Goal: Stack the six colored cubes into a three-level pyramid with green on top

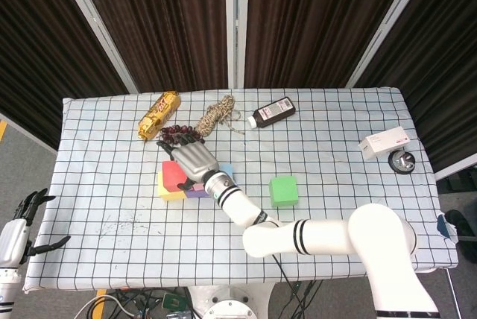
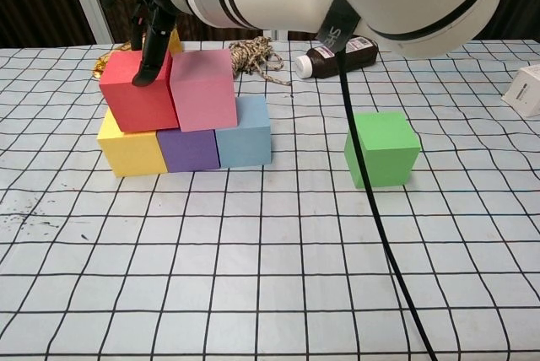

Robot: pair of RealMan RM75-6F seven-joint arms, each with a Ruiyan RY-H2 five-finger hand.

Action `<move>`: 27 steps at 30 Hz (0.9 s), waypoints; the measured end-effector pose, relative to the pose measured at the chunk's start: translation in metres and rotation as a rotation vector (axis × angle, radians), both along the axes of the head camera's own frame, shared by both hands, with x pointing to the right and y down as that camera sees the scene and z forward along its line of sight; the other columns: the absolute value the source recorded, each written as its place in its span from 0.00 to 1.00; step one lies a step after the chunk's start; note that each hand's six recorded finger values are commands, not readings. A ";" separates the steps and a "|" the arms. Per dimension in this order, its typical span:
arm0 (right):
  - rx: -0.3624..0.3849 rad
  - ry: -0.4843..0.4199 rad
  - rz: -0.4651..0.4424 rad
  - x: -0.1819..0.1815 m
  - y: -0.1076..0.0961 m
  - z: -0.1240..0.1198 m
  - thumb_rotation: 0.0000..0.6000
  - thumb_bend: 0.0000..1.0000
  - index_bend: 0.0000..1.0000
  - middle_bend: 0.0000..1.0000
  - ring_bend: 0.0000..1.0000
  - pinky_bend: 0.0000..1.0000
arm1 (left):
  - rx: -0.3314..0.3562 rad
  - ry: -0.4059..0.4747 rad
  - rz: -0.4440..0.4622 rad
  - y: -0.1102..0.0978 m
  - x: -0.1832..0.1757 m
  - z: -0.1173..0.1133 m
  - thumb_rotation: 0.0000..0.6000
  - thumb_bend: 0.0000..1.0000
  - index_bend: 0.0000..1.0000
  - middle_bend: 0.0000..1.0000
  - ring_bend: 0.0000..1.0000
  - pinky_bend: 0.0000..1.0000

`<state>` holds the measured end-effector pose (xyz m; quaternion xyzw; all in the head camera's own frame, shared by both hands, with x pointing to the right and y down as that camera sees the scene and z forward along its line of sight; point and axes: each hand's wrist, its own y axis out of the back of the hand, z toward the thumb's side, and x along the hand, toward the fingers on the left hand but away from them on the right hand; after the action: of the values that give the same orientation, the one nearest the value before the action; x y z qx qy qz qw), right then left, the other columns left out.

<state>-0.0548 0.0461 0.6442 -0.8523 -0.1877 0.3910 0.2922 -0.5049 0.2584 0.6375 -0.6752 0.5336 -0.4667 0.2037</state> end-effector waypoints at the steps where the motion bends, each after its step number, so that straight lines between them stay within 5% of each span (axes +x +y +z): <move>1: 0.000 0.000 0.001 0.000 0.000 0.000 1.00 0.19 0.00 0.38 0.00 0.00 | 0.000 0.000 0.000 0.000 0.000 0.000 1.00 0.00 0.04 0.18 0.00 0.05; 27: 0.000 0.014 0.009 0.002 0.005 0.000 1.00 0.19 0.00 0.39 0.01 0.00 | 0.002 0.001 0.002 -0.001 0.001 -0.001 1.00 0.00 0.04 0.18 0.00 0.05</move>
<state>-0.0533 0.0506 0.6446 -0.8486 -0.1896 0.3983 0.2919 -0.5043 0.2571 0.6369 -0.6760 0.5335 -0.4654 0.2046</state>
